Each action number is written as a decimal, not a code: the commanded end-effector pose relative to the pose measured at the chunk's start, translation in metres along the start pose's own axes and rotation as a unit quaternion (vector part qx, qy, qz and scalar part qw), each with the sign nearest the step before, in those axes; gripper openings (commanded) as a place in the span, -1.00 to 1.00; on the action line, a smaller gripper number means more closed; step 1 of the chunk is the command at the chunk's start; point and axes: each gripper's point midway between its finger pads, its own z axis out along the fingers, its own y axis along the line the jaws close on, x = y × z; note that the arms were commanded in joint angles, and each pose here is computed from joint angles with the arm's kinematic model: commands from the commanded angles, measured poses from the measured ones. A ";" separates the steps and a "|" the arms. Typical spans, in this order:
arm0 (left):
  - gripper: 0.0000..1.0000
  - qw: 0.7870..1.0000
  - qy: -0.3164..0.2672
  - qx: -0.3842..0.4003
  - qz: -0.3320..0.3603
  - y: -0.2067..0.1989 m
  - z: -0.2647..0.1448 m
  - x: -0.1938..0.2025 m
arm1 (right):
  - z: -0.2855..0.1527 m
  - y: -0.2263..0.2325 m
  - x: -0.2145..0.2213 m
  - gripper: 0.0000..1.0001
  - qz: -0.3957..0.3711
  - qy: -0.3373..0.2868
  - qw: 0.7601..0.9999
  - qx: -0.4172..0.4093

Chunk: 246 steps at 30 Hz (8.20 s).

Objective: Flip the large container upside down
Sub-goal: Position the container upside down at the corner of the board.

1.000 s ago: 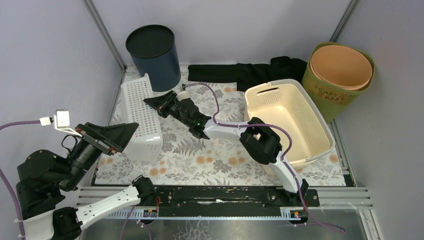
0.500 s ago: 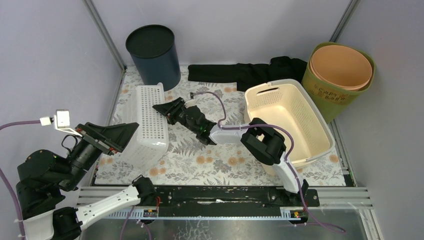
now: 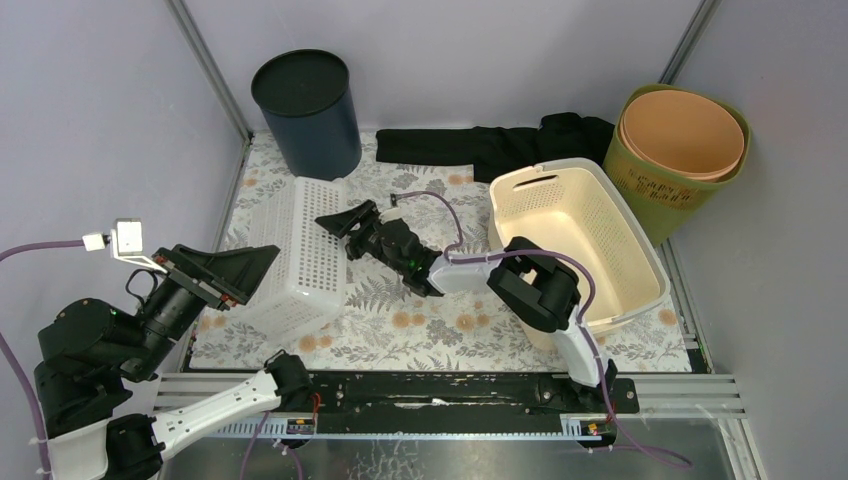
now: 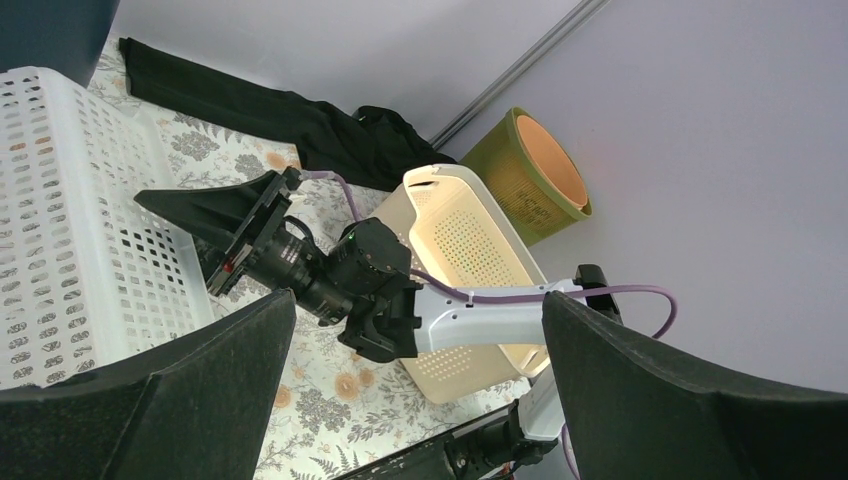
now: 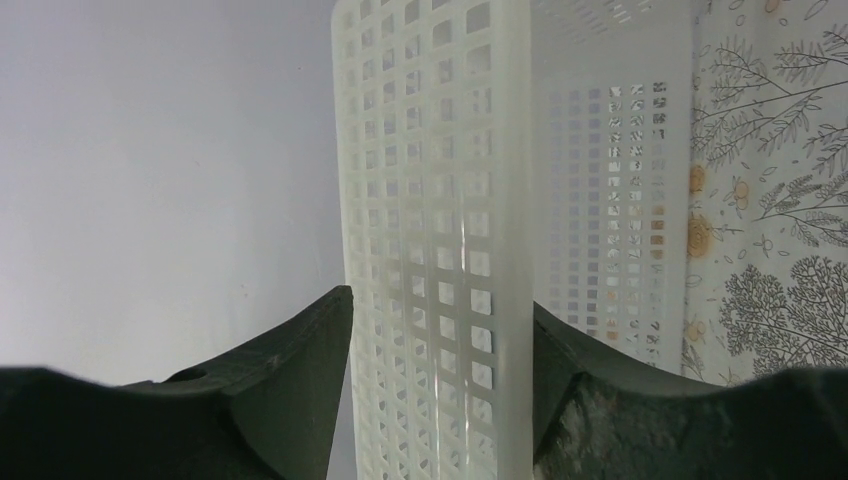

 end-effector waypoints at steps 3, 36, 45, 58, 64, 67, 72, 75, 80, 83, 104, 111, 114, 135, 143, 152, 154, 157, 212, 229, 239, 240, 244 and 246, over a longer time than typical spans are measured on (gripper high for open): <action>1.00 1.000 0.002 -0.003 0.001 0.001 0.003 0.003 | -0.014 0.065 -0.015 0.30 0.007 -0.022 0.997 -0.075; 1.00 1.000 0.008 -0.010 0.010 0.001 0.008 0.006 | -0.026 -0.001 -0.030 0.73 -0.016 -0.007 0.999 0.047; 1.00 1.000 0.014 -0.010 0.011 0.001 0.010 0.010 | -0.024 -0.022 -0.028 0.77 -0.020 -0.002 0.997 0.077; 1.00 1.000 0.011 -0.015 0.009 0.007 0.009 0.012 | -0.016 -0.055 -0.019 0.78 -0.018 0.019 0.993 0.112; 1.00 1.000 0.012 -0.016 0.010 0.008 0.009 0.014 | -0.010 -0.067 -0.008 0.78 -0.019 0.040 0.992 0.121; 1.00 1.000 0.014 -0.016 0.009 0.008 0.009 0.016 | -0.009 -0.074 -0.003 0.78 -0.019 0.050 0.991 0.126; 1.00 1.000 0.018 -0.018 0.010 0.009 0.012 0.020 | -0.004 -0.081 0.009 0.78 -0.023 0.074 0.988 0.131; 1.00 0.999 0.023 -0.020 0.012 0.008 0.016 0.023 | -0.002 -0.087 0.017 0.78 -0.028 0.089 0.986 0.139; 1.00 0.999 0.030 -0.022 0.014 0.007 0.022 0.028 | 0.001 -0.099 0.029 0.78 -0.035 0.114 0.981 0.152; 1.00 0.999 0.034 -0.024 0.015 0.006 0.026 0.032 | 0.001 -0.108 0.036 0.78 -0.040 0.128 0.977 0.163; 1.00 0.998 0.047 -0.028 0.022 0.003 0.041 0.044 | -0.016 -0.148 0.061 0.79 -0.086 0.177 0.954 0.224; 1.00 0.998 0.049 -0.028 0.024 0.003 0.042 0.045 | -0.030 -0.158 0.055 0.48 -0.065 0.162 0.961 0.217; 1.00 0.998 0.046 -0.026 0.025 0.002 0.041 0.043 | -0.037 -0.161 0.048 0.43 -0.067 0.141 0.962 0.223; 1.00 0.990 0.110 -0.058 0.062 0.013 0.060 0.079 | -0.079 -0.164 -0.015 0.23 -0.053 -0.006 0.969 0.242; 1.00 0.990 0.110 -0.061 0.064 0.015 0.059 0.081 | -0.065 -0.152 -0.018 0.23 -0.047 -0.047 0.972 0.223; 1.00 0.991 0.103 -0.059 0.061 0.015 0.055 0.075 | -0.029 -0.137 -0.007 0.23 -0.056 -0.068 0.977 0.193; 1.00 0.991 0.101 -0.058 0.060 0.014 0.054 0.073 | -0.022 -0.137 -0.004 0.23 -0.057 -0.070 0.978 0.190; 1.00 0.991 0.100 -0.058 0.060 0.015 0.053 0.073 | -0.013 -0.140 0.002 0.23 -0.061 -0.070 0.978 0.189; 1.00 0.990 0.105 -0.065 0.064 0.012 0.057 0.073 | -0.028 -0.192 0.028 0.92 -0.263 0.216 0.879 0.334; 1.00 0.989 0.110 -0.067 0.071 0.010 0.066 0.077 | -0.058 -0.099 -0.024 0.99 -0.340 0.192 0.866 0.313; 1.00 0.989 0.110 -0.071 0.073 0.013 0.071 0.083 | -0.122 -0.011 -0.065 0.94 -0.461 0.159 0.813 0.319; 1.00 0.989 0.111 -0.071 0.073 0.013 0.072 0.084 | -0.131 -0.008 -0.069 0.94 -0.469 0.162 0.803 0.330; 1.00 0.988 0.118 -0.069 0.072 0.014 0.075 0.092 | -0.164 0.027 -0.082 0.92 -0.498 0.154 0.778 0.350; 1.00 0.987 0.125 -0.067 0.072 0.013 0.077 0.096 | -0.184 0.033 -0.091 0.92 -0.509 0.151 0.761 0.372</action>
